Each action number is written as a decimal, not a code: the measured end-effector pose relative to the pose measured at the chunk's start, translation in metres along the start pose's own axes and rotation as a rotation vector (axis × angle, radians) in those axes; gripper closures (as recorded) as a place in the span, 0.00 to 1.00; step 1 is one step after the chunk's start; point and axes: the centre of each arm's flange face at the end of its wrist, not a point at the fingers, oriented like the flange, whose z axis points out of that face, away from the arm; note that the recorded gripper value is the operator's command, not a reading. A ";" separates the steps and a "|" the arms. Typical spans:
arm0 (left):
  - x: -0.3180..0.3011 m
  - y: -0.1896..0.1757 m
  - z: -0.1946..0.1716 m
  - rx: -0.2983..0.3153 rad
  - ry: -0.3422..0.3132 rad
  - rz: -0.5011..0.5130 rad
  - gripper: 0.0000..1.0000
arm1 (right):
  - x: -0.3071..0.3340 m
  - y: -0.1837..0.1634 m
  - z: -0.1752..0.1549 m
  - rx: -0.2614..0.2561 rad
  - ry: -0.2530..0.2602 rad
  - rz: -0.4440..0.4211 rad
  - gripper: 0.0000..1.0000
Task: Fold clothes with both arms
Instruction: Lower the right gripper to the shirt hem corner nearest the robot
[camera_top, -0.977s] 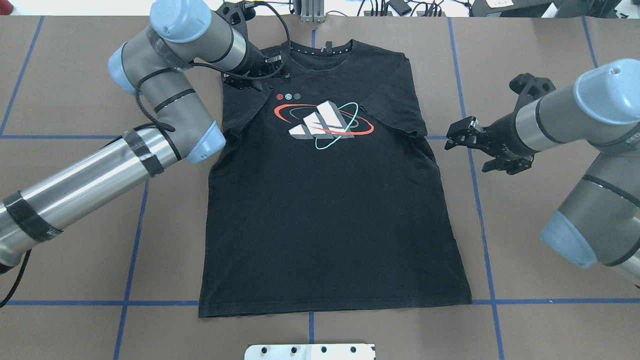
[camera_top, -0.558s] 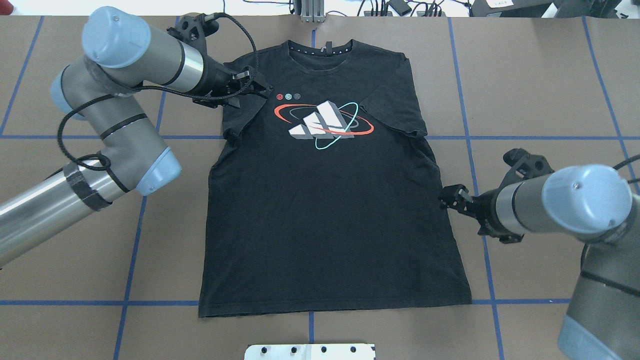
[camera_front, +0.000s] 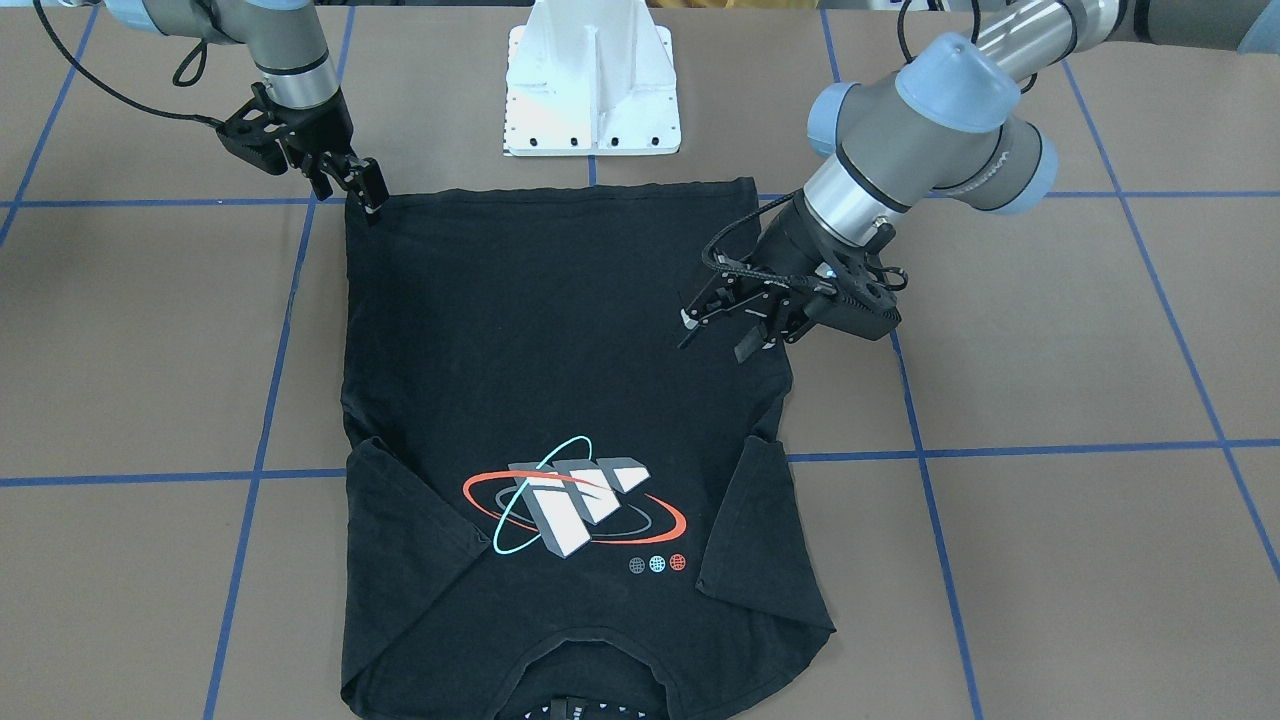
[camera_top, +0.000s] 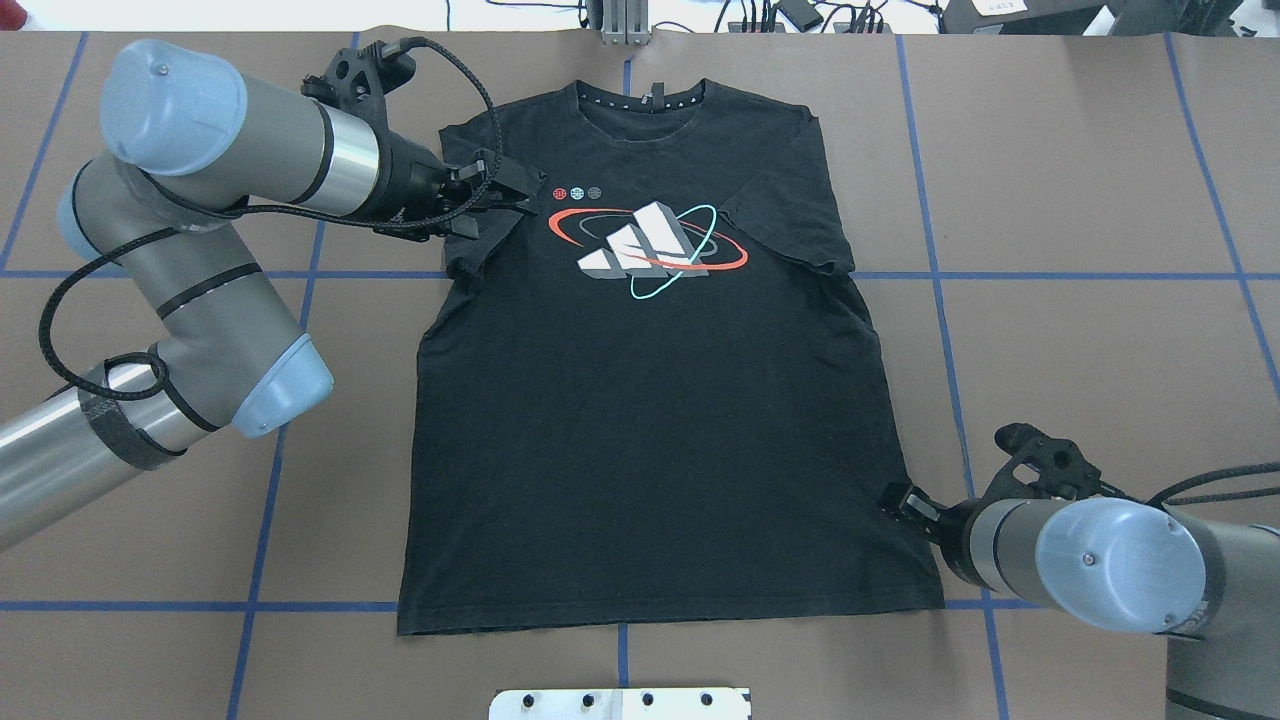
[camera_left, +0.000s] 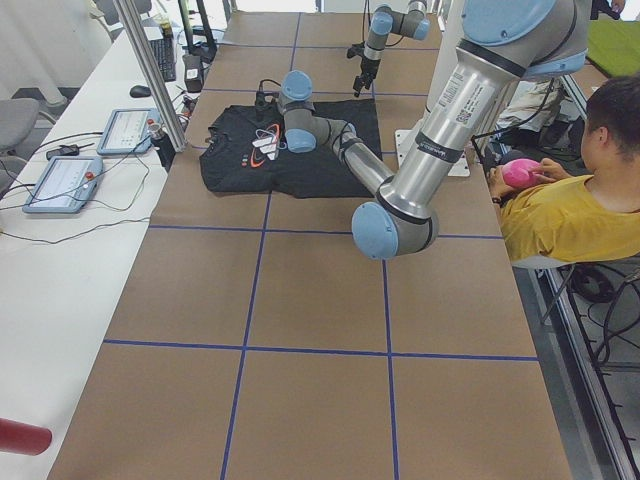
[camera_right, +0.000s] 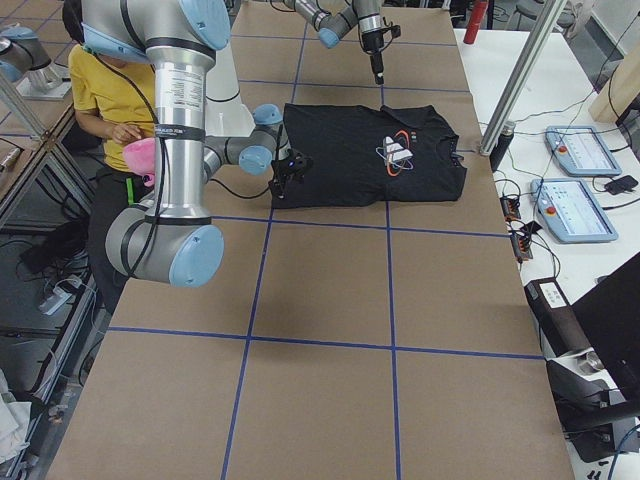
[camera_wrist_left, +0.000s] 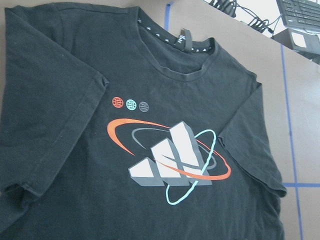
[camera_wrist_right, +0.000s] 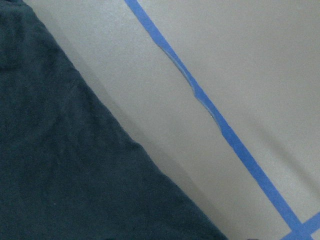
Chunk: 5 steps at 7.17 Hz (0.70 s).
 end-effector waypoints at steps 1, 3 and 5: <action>0.001 0.001 0.000 0.008 0.001 0.000 0.18 | 0.003 0.007 0.002 -0.007 0.007 -0.006 0.20; 0.000 0.001 0.001 0.014 -0.001 -0.001 0.18 | 0.012 0.019 0.008 -0.018 0.027 -0.029 0.21; 0.000 0.002 0.002 0.013 -0.004 -0.002 0.18 | 0.021 0.028 0.013 -0.026 0.048 -0.053 0.24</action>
